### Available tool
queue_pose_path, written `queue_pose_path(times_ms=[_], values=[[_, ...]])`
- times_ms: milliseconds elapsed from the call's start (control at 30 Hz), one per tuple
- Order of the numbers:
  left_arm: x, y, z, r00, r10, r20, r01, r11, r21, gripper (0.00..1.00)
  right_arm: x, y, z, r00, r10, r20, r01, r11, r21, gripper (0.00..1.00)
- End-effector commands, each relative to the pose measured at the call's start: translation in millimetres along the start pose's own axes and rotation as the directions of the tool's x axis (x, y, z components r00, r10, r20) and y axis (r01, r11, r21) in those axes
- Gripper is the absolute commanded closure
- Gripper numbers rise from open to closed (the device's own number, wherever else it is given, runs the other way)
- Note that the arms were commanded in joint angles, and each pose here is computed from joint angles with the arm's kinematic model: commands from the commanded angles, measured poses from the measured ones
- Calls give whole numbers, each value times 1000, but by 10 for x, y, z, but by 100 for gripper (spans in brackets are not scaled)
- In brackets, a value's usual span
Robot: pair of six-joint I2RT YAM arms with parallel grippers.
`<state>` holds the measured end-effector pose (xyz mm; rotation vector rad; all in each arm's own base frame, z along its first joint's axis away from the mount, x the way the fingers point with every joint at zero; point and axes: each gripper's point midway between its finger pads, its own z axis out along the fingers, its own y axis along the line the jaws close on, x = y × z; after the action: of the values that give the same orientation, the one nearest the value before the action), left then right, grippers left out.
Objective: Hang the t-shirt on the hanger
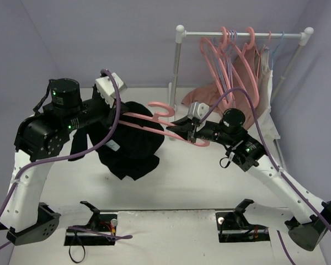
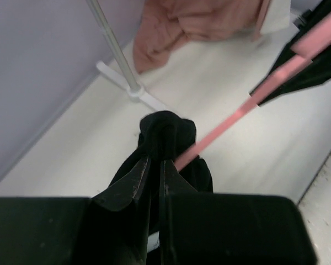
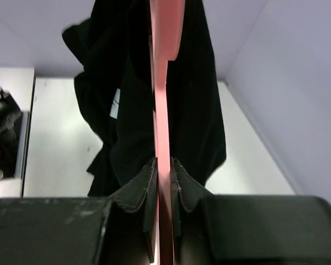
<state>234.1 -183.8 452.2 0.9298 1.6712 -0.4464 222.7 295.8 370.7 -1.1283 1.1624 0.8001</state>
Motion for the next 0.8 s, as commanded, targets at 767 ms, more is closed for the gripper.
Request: queue_pose_path(times_ms=[767], values=[[-128, -144, 196, 1000, -13, 22, 11, 993, 116, 100, -833, 50, -26, 950, -131, 285, 178, 974, -143, 100]])
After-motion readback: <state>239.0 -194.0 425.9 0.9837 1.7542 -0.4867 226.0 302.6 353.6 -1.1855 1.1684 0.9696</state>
